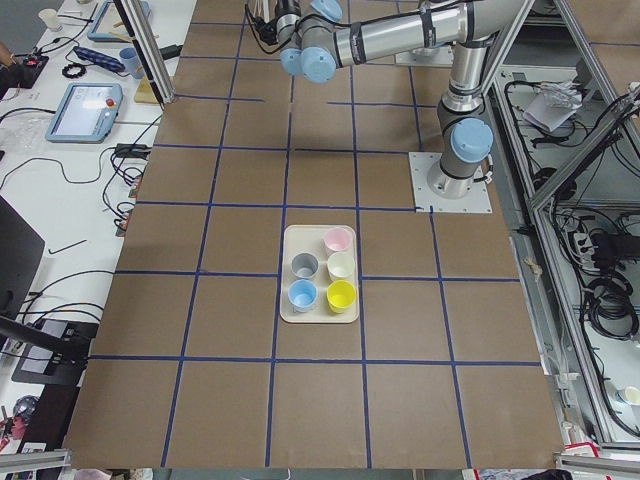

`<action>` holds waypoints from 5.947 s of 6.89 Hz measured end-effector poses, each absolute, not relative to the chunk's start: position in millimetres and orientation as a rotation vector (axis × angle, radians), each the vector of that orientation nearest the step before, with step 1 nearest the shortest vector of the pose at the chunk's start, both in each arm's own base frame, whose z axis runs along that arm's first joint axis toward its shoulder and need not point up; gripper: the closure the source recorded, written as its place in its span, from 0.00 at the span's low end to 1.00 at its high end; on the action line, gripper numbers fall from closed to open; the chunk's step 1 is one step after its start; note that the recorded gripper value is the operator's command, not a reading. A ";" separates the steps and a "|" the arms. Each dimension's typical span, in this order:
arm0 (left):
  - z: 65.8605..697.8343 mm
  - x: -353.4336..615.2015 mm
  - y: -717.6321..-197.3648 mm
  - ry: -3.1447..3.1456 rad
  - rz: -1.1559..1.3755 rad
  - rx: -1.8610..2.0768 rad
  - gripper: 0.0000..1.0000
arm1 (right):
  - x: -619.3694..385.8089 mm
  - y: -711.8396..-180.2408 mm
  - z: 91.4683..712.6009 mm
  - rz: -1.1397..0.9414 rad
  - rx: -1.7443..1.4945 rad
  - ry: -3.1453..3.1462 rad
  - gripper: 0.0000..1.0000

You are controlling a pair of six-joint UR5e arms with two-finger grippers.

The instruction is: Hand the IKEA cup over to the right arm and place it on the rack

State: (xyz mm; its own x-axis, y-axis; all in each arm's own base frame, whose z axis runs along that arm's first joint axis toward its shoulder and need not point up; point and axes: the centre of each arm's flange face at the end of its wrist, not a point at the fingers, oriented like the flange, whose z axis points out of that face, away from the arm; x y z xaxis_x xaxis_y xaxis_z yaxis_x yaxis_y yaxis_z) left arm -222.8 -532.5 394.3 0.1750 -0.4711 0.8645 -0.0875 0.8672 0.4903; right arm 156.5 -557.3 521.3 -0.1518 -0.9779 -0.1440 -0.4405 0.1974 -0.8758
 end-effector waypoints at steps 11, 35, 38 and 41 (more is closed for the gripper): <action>397.0 -220.2 -532.3 -1.382 -0.280 0.487 1.00 | 188.5 -571.9 525.7 -0.850 -1.238 1.721 0.00; 461.8 -71.2 -493.9 -3.077 -0.230 0.225 0.00 | -101.9 -635.4 399.6 0.276 -1.912 2.767 0.59; 449.7 -139.3 -481.4 -3.130 -0.164 0.104 0.00 | -101.9 -628.0 384.4 0.336 -1.903 2.708 0.59; 456.0 -134.5 -486.8 -3.163 -0.029 0.047 0.00 | -103.0 -628.4 380.3 0.334 -1.912 2.707 0.59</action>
